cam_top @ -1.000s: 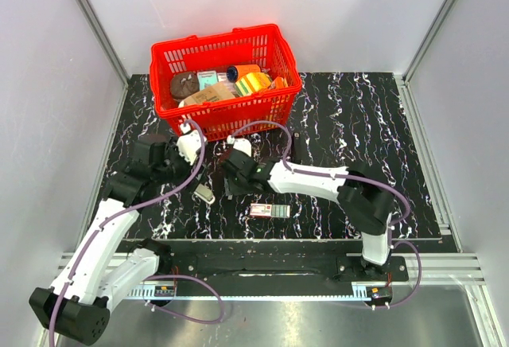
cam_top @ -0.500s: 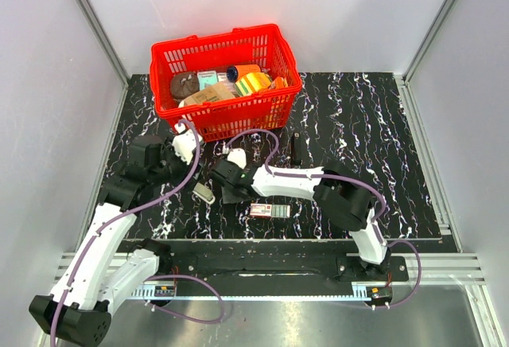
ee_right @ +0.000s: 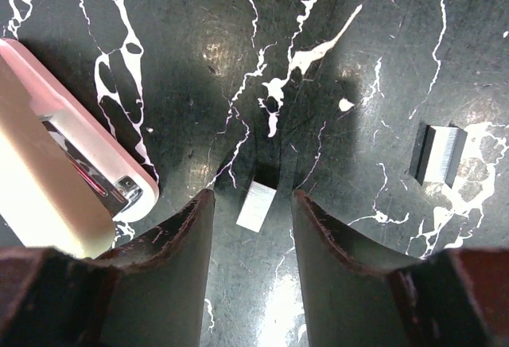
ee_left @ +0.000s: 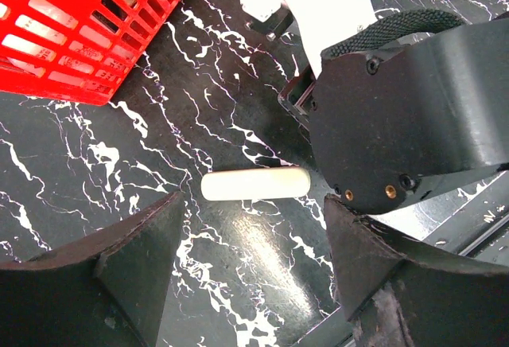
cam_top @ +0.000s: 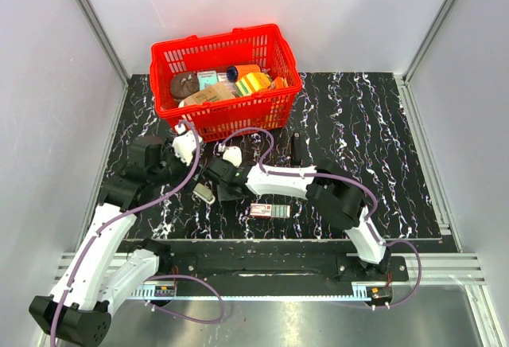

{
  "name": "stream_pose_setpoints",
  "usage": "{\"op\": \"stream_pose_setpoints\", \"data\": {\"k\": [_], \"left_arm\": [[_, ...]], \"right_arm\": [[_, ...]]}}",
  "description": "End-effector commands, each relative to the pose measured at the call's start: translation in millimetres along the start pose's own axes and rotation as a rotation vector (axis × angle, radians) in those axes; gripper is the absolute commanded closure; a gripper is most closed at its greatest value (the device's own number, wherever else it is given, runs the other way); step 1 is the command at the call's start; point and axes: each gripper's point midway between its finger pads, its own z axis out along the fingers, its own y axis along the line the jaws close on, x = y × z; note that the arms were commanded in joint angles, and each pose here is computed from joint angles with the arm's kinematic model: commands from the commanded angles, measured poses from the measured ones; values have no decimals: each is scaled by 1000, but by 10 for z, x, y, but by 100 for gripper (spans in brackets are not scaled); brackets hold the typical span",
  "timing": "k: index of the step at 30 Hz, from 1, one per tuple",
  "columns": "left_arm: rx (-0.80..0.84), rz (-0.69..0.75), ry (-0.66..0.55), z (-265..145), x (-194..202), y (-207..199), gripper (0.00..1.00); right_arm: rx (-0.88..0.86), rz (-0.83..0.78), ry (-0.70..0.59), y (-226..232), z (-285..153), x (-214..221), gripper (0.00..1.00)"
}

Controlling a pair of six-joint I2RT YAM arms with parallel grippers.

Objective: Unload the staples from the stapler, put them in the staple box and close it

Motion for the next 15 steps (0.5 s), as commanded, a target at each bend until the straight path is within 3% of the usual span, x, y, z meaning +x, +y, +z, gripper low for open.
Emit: {"op": "stream_pose_setpoints", "data": {"k": [1,15], "left_arm": [[-27,7,-52,-68,-126,46,25],[-35,-6,-54,-74,-122,61,25]], "right_arm": [[20,8,-43,36,40,-101,51],[89,-10,-39,-172,101,3,68]]}}
